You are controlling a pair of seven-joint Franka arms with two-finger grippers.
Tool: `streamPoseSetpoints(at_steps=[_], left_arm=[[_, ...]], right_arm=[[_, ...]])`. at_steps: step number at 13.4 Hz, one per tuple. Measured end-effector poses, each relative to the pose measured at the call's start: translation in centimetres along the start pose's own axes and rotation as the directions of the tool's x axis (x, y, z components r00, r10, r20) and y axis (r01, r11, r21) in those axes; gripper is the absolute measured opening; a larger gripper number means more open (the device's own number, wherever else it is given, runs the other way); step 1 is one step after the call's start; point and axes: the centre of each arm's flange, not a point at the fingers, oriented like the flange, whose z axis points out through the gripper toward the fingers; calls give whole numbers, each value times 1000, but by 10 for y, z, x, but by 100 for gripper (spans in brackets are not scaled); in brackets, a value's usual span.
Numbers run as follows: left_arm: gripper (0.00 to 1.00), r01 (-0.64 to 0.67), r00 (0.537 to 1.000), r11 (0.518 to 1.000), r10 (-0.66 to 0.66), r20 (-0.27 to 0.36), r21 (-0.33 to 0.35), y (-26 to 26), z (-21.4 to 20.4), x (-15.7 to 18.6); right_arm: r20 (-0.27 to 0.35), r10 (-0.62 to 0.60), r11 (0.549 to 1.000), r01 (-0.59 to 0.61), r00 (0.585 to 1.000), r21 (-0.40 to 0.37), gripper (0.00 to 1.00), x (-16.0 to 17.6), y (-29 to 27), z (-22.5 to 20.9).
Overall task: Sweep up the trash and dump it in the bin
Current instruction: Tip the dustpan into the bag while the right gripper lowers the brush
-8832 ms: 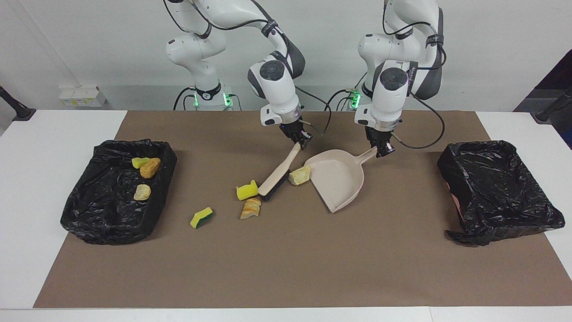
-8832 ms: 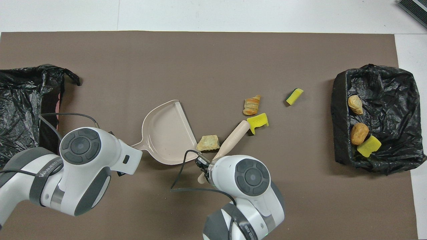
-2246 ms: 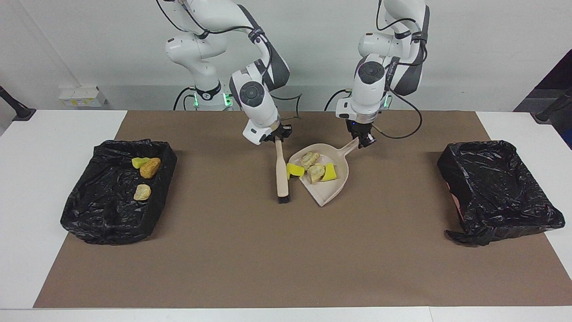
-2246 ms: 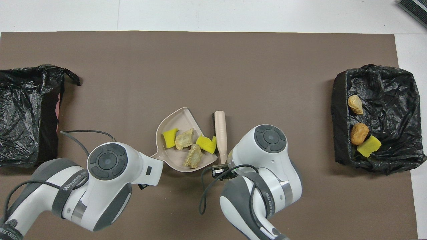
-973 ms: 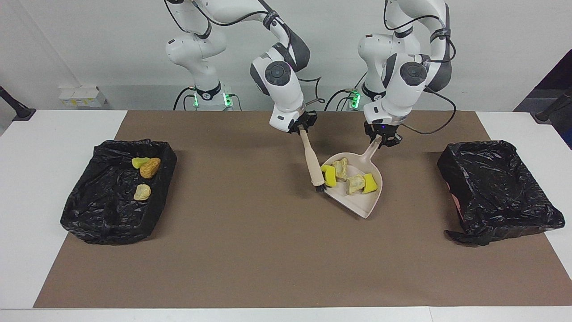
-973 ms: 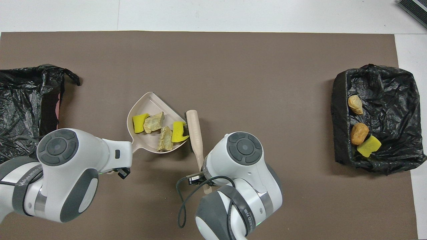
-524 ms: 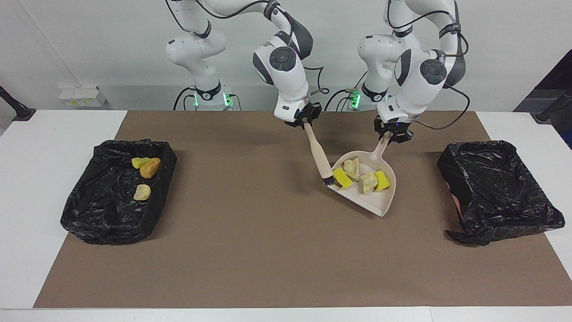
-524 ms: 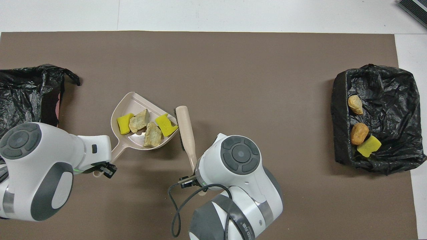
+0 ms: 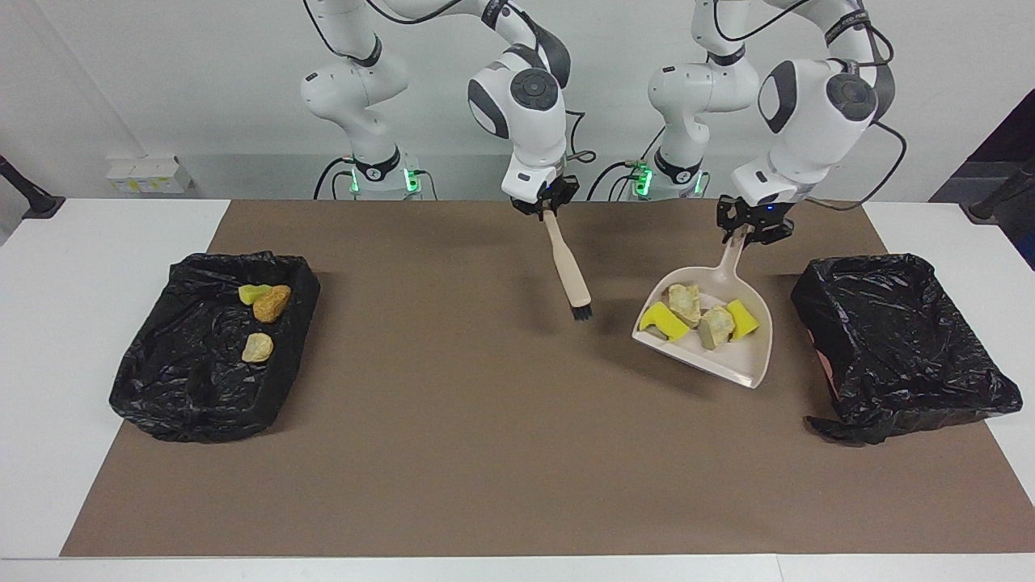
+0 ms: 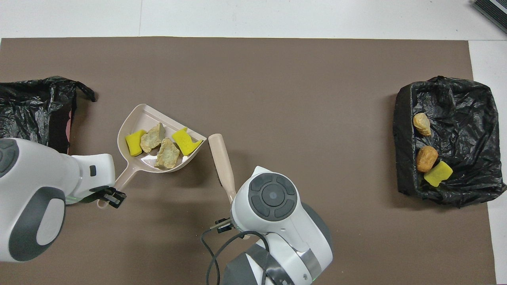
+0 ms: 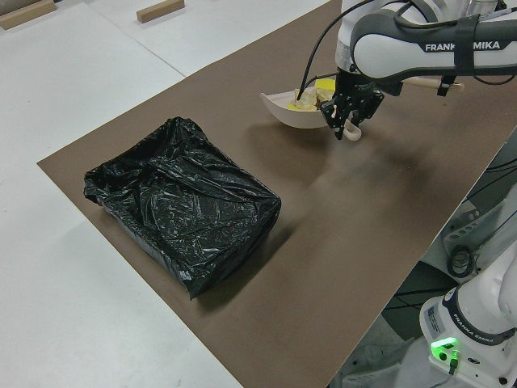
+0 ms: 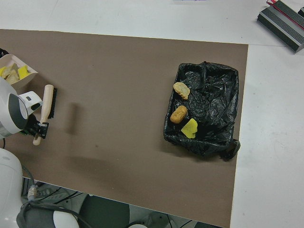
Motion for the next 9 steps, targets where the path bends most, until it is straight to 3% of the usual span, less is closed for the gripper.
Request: streamPoseSetpoints(at_steps=[3,5,9], left_arm=[[32,113,993,994,-113,-40,2,-53,-30,-26],[32,152,986,988,-151,-72,10,-92,-46,-48],[32,72,994,994,-65,-88,79,-173,-56,-111]], right_arm=[[27,101,994,-100,995,-45,26,-29,-18,30],[12,141,989,-140,990,-54,26,-41,-26,46],[-13,149,987,-150,989,-61,26,-57,-39,78]])
